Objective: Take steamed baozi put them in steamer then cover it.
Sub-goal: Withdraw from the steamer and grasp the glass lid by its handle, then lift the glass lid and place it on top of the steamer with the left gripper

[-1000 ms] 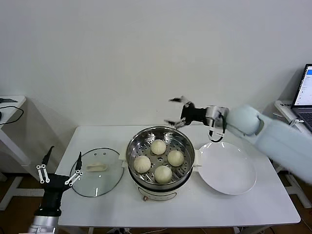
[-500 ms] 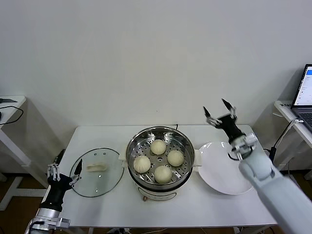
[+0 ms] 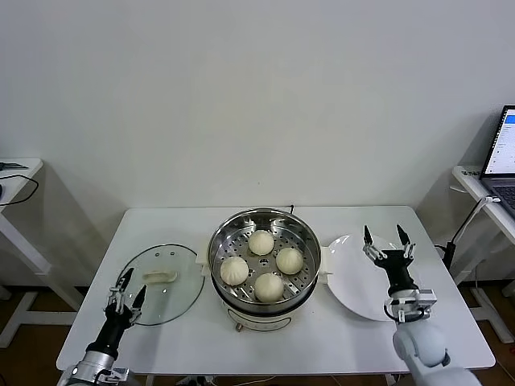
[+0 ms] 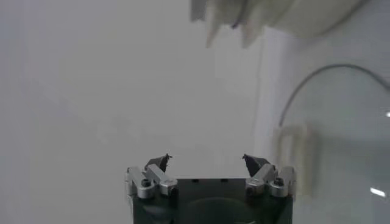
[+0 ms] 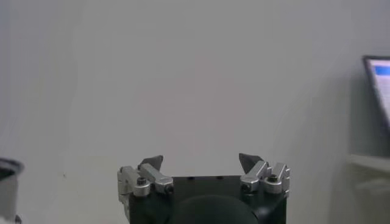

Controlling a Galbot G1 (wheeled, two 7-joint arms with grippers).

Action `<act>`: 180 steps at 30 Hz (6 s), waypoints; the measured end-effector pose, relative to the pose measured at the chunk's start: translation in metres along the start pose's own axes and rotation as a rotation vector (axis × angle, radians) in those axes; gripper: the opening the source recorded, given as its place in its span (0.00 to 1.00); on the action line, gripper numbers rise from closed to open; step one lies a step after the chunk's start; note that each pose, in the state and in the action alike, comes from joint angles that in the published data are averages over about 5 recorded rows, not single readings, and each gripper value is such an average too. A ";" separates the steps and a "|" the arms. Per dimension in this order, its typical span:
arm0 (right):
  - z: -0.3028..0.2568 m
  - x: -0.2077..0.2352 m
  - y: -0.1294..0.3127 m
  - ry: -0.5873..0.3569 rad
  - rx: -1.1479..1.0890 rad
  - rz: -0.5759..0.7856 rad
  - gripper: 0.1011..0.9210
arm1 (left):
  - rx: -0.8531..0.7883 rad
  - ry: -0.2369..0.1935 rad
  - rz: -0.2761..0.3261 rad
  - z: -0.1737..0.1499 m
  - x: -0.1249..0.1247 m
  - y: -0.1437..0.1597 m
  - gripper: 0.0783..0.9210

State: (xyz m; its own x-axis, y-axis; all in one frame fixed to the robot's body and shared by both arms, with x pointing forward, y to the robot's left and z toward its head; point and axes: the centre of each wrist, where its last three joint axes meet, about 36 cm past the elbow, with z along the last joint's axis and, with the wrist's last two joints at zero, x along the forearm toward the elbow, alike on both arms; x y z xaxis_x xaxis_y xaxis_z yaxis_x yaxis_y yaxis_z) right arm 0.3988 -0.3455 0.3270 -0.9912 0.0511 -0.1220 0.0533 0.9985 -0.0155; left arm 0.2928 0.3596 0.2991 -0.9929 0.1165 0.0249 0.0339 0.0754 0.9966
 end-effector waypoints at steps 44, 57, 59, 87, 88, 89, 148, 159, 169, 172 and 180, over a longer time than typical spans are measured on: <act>0.026 0.040 0.010 0.057 0.016 0.083 0.88 | -0.103 0.064 0.028 -0.004 -0.076 -0.039 0.88; 0.027 0.042 0.010 0.058 0.025 0.083 0.88 | -0.087 0.076 0.027 -0.009 -0.091 -0.045 0.88; 0.027 0.042 0.010 0.057 0.028 0.083 0.88 | -0.086 0.079 0.029 -0.009 -0.092 -0.046 0.88; 0.019 0.039 0.015 0.032 0.023 0.087 0.88 | -0.076 0.112 0.040 -0.007 -0.095 -0.047 0.13; 0.018 0.039 0.015 0.031 0.022 0.086 0.88 | -0.077 0.116 0.036 -0.006 -0.095 -0.044 0.13; 0.018 0.039 0.016 0.030 0.022 0.086 0.88 | -0.079 0.120 0.030 -0.004 -0.094 -0.041 0.13; 0.026 0.045 0.014 0.046 0.005 0.170 0.88 | 0.006 -0.061 -0.031 -0.315 -0.104 0.144 0.13; 0.027 0.043 0.015 0.048 0.004 0.169 0.88 | -0.034 -0.038 -0.011 -0.324 -0.109 0.135 0.13; 0.028 0.042 0.017 0.049 0.000 0.171 0.88 | -0.067 -0.026 -0.006 -0.327 -0.107 0.131 0.13; 0.029 0.042 0.017 0.050 0.000 0.171 0.88 | -0.078 -0.024 -0.001 -0.328 -0.107 0.128 0.13; 0.028 0.040 0.017 0.048 -0.001 0.170 0.88 | -0.102 -0.015 0.006 -0.327 -0.107 0.124 0.13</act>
State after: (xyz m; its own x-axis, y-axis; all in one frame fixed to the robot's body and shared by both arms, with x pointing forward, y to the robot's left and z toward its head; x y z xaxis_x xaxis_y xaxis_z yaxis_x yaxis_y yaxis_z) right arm 0.3631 -0.3272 0.2937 -0.9725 0.2203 -0.0754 0.2207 0.9753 0.0026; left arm 0.3658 0.0329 0.4456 -0.9908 0.1320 0.0304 0.0272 -0.0264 0.9993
